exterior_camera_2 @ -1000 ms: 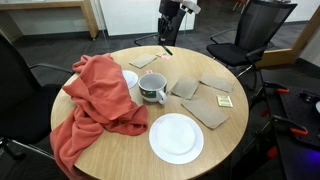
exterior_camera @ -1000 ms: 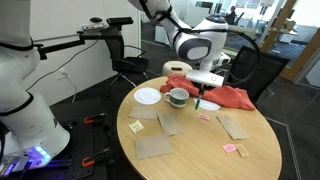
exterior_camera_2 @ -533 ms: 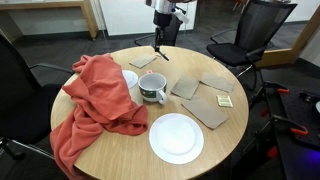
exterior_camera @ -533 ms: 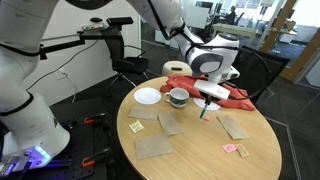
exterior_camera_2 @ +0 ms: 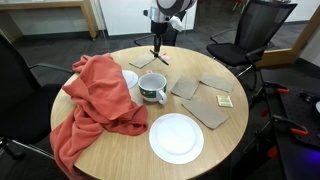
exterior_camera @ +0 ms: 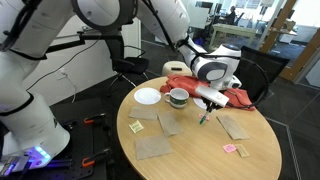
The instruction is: Remove the pen from the white mug
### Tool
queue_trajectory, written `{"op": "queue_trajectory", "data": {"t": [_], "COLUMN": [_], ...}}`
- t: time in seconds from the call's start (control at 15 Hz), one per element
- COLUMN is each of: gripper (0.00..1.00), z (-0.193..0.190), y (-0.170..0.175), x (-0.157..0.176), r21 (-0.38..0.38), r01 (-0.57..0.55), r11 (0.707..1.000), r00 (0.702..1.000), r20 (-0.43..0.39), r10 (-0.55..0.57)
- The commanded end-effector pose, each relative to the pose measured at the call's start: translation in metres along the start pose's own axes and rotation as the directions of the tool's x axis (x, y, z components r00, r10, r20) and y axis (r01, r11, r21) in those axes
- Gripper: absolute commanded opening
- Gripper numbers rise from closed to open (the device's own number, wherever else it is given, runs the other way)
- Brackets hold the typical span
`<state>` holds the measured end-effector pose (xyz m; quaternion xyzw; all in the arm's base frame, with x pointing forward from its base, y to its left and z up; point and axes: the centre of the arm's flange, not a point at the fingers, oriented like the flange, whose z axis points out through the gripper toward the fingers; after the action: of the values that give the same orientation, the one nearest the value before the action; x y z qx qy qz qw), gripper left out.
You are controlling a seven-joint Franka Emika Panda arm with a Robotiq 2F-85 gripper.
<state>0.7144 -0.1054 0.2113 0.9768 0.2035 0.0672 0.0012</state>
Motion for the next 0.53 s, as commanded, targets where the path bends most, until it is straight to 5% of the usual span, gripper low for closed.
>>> {"op": "queue_trajectory", "data": {"t": [0.0,0.47], "gripper": [0.03,0.03], "z": [0.008,0.030], "y": [0.006,0.010], "x": [0.016,0.016], "r21": [-0.026,-0.071], "r01": [-0.061,-0.161], "r11": [0.998,0.984], "r00": [0.995,0.969], "r20": [0.080,0.180], "r10": [0.063,0.171]}}
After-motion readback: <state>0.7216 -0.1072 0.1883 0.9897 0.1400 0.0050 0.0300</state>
